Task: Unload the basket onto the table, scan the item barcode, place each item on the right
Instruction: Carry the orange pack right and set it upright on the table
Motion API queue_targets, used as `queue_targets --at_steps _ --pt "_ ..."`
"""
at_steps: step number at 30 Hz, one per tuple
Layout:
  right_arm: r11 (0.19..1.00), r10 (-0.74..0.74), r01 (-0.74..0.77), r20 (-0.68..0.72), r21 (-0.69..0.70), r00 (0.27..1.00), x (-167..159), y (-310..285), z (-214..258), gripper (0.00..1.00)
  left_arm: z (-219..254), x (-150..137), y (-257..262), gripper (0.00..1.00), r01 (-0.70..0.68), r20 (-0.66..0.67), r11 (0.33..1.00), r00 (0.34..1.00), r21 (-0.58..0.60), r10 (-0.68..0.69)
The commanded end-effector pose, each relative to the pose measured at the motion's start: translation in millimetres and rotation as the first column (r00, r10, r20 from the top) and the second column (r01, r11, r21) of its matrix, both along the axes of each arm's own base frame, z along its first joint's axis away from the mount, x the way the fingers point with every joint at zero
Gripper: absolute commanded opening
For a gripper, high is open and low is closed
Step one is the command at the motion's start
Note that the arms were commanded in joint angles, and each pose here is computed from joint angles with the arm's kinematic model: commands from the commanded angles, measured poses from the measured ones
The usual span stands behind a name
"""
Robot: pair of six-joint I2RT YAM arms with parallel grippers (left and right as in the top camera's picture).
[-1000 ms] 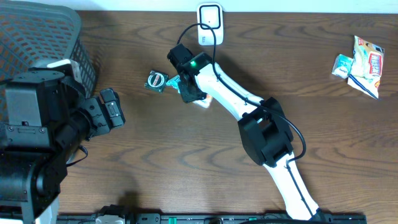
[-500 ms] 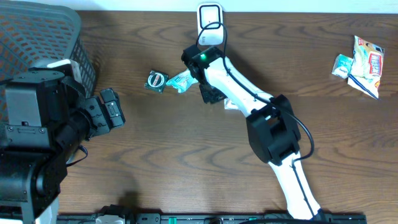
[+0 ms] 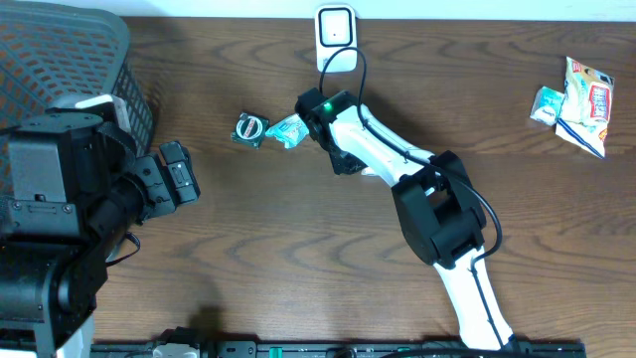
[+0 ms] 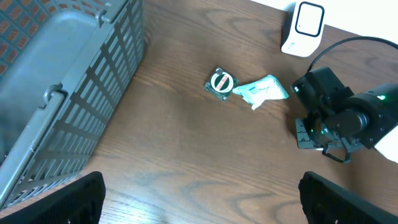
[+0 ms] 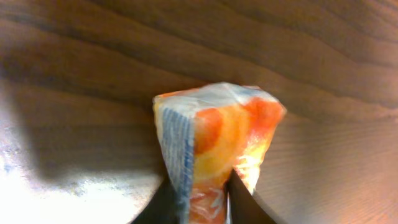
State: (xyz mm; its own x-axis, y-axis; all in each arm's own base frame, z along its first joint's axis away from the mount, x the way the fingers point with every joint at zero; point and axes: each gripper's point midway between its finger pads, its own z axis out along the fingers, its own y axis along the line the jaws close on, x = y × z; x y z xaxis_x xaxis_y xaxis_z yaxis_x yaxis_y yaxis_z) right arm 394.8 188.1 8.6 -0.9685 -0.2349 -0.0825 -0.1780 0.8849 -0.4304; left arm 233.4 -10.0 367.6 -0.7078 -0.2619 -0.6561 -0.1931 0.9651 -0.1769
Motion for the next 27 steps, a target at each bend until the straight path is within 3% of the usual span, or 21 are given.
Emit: queue_targets --at_steps 1,4,8,9,11,12,14,16,21,25,26,27 --pt "1.000 -0.007 0.007 0.008 0.007 1.000 -2 -1 11 0.02 2 -1 2 0.98 -0.005 0.006 1.000 1.000 0.005 0.005" --pt "0.996 0.009 -0.009 0.005 0.091 1.000 7 5 32 0.01 2 -1 2 0.98 -0.005 0.006 1.000 1.000 0.005 0.005" --pt "0.893 0.122 -0.076 -0.075 0.444 0.990 16 36 60 0.01 2 -1 2 0.98 -0.005 0.006 1.000 1.000 0.005 0.005" --pt "0.828 0.170 -0.090 -0.095 0.554 0.981 15 45 65 0.01 2 -1 2 0.98 -0.005 0.006 1.000 1.000 0.005 0.005" --pt "0.601 0.294 -0.067 -0.143 0.797 0.945 8 56 74 0.01 2 -1 2 0.98 -0.005 0.006 1.000 1.000 0.005 0.005" --pt "0.558 0.309 -0.053 -0.148 0.828 0.940 6 55 75 0.01 2 -1 2 0.98 -0.005 0.006 1.000 1.000 0.005 0.005" --pt "0.387 0.347 0.011 -0.156 0.922 0.925 0 52 76 0.01 2 -1 2 0.98 -0.005 0.006 1.000 1.000 0.005 0.005" --pt "0.312 0.332 0.074 -0.181 0.947 0.926 -5 41 65 0.01 2 -1 2 0.98 -0.005 0.006 1.000 1.000 0.005 0.005" --pt "0.305 0.218 0.206 -0.278 0.930 0.935 -14 -2 20 0.06 2 -1 2 0.98 -0.005 0.006 1.000 1.000 0.005 0.005" --pt "0.339 0.070 0.302 -0.344 0.891 0.936 -4 -46 9 0.29 2 -1 2 0.98 -0.005 0.006 1.000 1.000 0.005 0.005" --pt "0.331 0.048 0.311 -0.345 0.891 0.937 1 -56 14 0.43 2 -1 2 0.98 -0.005 0.006 1.000 1.000 0.005 0.005" --pt "0.326 0.032 0.314 -0.342 0.892 0.939 5 -63 19 0.49 2 -1 2 0.98 -0.005 0.006 1.000 1.000 0.005 0.005"
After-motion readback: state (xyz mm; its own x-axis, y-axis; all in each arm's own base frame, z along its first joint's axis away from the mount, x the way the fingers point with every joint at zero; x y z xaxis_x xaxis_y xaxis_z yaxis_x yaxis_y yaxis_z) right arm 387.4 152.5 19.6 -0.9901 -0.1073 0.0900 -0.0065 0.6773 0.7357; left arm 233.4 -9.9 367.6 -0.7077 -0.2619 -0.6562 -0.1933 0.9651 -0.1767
